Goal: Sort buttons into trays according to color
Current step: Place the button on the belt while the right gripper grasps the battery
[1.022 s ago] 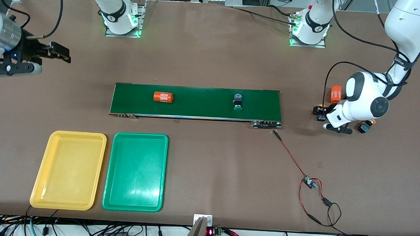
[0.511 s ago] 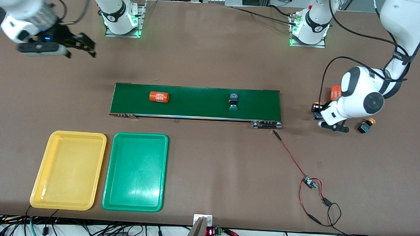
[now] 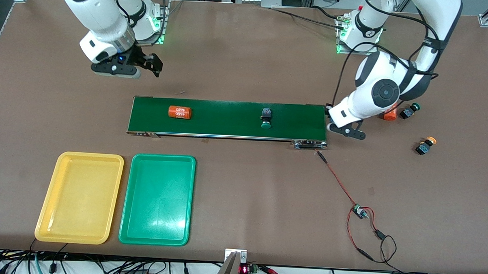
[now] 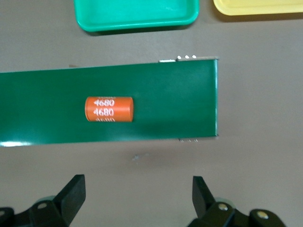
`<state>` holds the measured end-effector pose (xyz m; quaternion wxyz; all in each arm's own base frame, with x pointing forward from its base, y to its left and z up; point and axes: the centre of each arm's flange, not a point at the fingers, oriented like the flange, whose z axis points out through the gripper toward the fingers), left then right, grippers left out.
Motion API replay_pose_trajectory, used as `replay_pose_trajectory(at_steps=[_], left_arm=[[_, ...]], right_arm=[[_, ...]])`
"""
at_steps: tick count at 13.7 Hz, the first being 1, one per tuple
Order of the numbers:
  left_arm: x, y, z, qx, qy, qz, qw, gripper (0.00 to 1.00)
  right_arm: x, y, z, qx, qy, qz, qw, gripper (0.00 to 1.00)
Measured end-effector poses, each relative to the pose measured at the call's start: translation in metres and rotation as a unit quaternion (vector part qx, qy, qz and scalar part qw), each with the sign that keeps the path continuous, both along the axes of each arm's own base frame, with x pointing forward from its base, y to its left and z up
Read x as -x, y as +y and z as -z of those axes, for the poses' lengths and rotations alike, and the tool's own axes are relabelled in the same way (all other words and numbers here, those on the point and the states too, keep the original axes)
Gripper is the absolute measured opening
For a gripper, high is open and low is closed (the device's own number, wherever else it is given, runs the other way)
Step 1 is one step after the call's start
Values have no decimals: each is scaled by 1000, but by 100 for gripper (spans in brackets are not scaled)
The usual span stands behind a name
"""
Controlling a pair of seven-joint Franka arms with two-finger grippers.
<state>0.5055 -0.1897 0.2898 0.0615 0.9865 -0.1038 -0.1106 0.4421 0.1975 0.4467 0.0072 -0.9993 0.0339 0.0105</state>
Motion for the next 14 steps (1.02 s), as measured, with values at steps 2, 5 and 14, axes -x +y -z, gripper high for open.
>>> replay_pose_trajectory(at_steps=[2,5,14], left_arm=[[1,-29,-3,24,-2,3,1000,42],[-2,-48,9,38,-10,6,999,42],[-19,-35,29,30,-13,6,999,42]], right_arm=[[-20,4,17,-10,4,1,1000,100],[-49,13,32,-24,16,-1,1000,100],[-66,37,56,5,17,-11,1000,100]])
